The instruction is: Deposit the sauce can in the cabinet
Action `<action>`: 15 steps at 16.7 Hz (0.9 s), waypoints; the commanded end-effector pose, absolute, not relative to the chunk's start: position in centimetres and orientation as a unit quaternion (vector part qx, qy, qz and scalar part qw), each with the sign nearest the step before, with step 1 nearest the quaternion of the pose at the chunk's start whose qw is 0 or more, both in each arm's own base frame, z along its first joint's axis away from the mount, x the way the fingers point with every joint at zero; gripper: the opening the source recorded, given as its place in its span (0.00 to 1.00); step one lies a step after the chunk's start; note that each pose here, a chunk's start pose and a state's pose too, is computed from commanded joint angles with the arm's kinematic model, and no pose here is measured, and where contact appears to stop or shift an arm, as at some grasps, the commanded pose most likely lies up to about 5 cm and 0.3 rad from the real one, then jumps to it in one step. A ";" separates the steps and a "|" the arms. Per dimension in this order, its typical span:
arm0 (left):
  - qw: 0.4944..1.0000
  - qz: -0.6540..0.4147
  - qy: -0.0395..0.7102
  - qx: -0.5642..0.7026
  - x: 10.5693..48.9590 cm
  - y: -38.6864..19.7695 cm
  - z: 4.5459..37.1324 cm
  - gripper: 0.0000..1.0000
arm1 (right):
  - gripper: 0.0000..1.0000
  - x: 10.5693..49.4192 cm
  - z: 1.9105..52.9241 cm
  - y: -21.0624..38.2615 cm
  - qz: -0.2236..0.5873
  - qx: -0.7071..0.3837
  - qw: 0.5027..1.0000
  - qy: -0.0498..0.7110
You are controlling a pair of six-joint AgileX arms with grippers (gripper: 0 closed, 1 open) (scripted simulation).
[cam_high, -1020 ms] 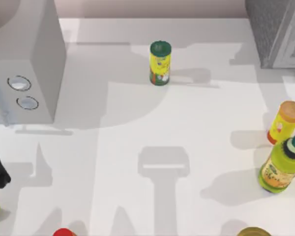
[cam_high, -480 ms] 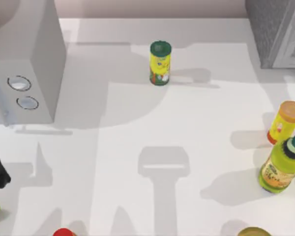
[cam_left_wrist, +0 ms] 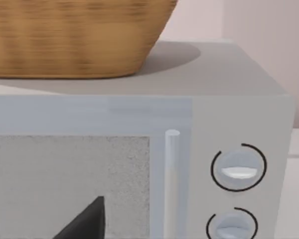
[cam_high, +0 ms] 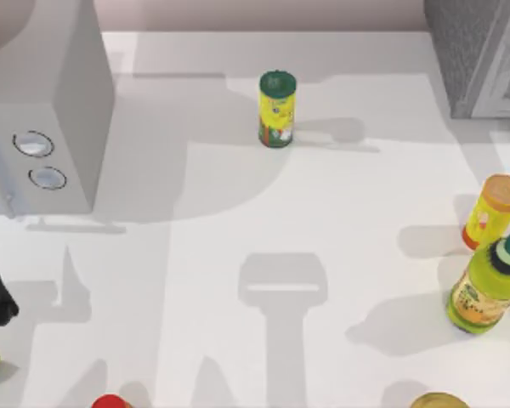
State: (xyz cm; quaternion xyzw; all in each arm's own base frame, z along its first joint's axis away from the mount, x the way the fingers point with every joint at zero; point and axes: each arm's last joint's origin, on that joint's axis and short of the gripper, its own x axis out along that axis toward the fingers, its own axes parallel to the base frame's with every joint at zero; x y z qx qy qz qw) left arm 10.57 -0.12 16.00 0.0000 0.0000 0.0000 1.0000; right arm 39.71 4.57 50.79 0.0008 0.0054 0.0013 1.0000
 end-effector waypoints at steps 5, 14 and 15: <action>1.000 0.000 0.000 0.000 10.6 -0.1 16.0 1.00 | 0.23 39.7 50.8 4.6 0.001 0.001 1.000 0.005; 1.000 0.000 0.000 0.000 10.6 -0.1 16.0 1.00 | 0.90 39.7 50.8 4.6 0.001 0.001 1.000 0.005; 1.000 0.000 0.000 0.000 10.6 -0.1 16.0 1.00 | 0.98 39.7 50.8 4.6 0.001 0.001 1.000 0.005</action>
